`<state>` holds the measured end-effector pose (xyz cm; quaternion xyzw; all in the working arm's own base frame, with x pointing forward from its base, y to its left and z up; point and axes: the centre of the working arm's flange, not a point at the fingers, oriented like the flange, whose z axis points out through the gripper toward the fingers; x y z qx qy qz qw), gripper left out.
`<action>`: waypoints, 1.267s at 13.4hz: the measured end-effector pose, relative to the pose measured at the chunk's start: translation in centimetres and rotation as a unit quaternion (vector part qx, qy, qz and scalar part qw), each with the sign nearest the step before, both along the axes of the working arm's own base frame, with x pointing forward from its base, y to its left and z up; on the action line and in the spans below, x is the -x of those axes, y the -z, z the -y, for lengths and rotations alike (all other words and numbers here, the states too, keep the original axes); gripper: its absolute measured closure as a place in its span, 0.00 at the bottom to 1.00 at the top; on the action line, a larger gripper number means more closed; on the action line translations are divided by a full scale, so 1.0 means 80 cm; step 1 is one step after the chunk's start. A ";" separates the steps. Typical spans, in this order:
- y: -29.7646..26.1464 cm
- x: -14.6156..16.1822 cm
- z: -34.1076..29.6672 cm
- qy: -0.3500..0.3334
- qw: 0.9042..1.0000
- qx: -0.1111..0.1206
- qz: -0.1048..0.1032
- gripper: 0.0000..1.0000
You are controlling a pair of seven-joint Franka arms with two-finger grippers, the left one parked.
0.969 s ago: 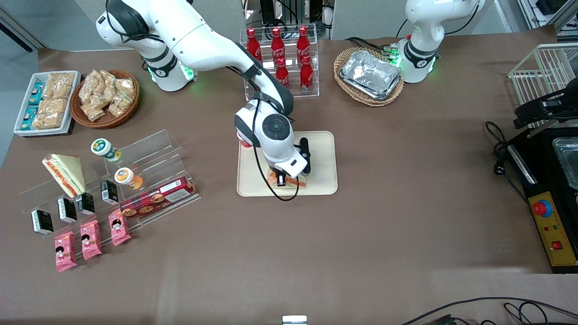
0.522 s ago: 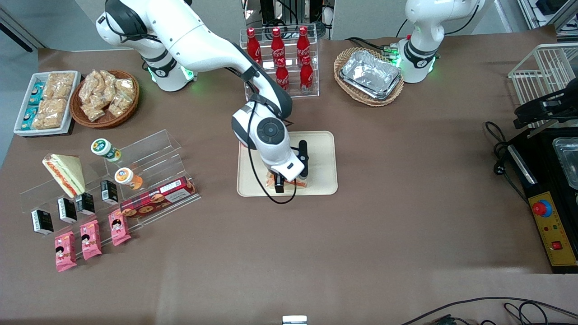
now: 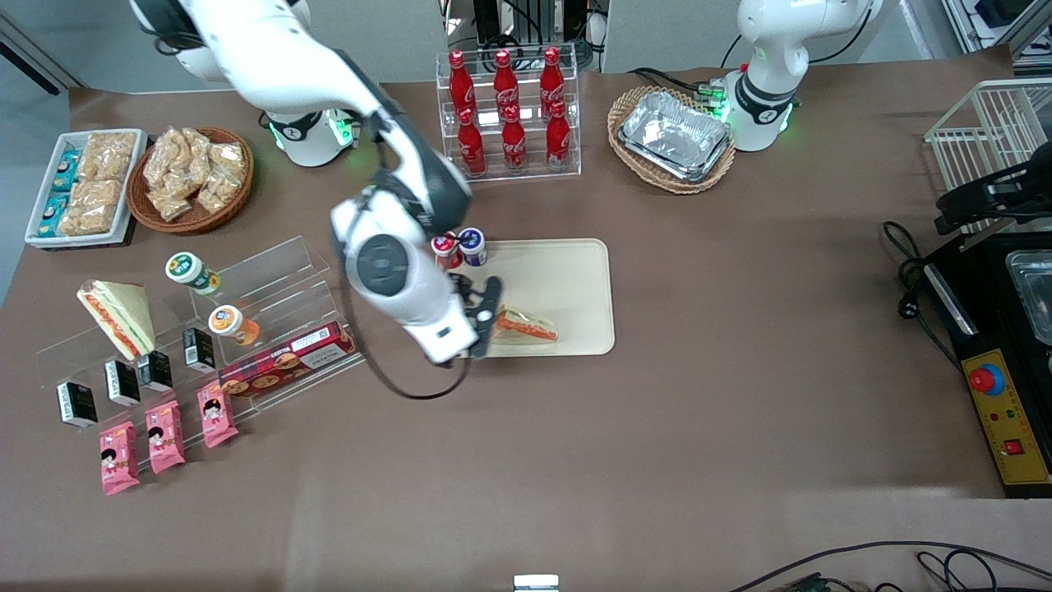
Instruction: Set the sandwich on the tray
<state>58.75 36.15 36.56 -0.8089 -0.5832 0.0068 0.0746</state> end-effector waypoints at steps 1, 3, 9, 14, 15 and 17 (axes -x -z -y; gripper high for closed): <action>-0.027 -0.008 0.025 0.030 1.000 -0.001 -0.002 0.00; -0.088 -0.016 0.068 0.100 0.995 -0.005 0.000 0.00; -0.240 -0.023 0.293 0.258 0.966 0.001 0.014 0.00; -0.310 -0.001 0.392 0.403 0.910 0.066 0.067 0.00; -0.314 0.002 0.397 0.432 0.896 0.074 0.070 0.00; -0.316 0.002 0.416 0.469 0.877 0.078 0.070 0.00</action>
